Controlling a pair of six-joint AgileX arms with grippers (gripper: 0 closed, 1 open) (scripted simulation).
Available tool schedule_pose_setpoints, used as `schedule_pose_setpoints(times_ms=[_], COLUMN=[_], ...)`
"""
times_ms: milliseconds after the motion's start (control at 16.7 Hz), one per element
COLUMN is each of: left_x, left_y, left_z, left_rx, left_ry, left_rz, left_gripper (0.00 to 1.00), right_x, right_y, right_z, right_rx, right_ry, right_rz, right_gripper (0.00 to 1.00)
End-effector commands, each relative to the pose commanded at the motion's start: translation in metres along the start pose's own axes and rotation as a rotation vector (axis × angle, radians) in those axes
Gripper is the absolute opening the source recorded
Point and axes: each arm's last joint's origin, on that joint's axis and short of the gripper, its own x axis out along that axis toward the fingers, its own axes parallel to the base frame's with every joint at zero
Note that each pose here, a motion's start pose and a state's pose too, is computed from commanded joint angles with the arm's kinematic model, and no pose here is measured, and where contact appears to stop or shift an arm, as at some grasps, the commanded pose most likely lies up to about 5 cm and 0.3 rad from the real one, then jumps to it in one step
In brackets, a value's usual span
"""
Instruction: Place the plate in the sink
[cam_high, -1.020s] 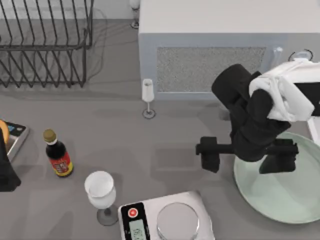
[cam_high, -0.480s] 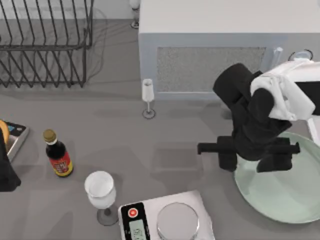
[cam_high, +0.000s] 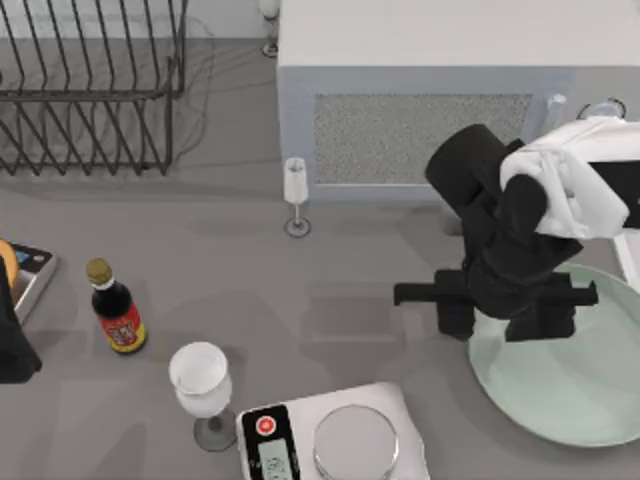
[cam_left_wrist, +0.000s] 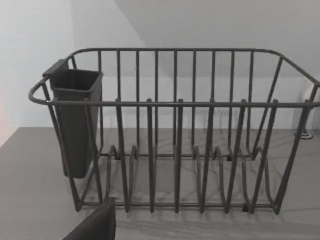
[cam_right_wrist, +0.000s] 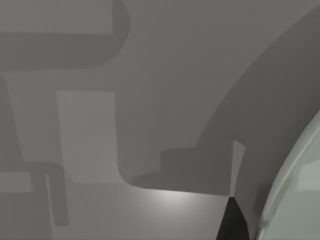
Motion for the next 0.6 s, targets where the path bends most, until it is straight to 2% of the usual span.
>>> schedule_pose_setpoints(times_ms=[60,360,600], left_x=[0.0,0.0,0.0], left_y=[0.0,0.0,0.0], left_z=[0.0,0.0,0.0], left_rx=[0.0,0.0,0.0], left_ry=[0.0,0.0,0.0], left_rz=[0.0,0.0,0.0], left_gripper=[1.0,1.0,1.0], right_x=[-0.032,-0.053,-0.117], right_y=[-0.005,0.008,0.024], right_z=[0.004,0.012,0.024], right_rx=[0.008,-0.006,-0.022], right_ry=[-0.096,-0.082,-0.07], right_rz=[0.039,0.034,0.031], right_gripper=[0.0,0.0,0.0])
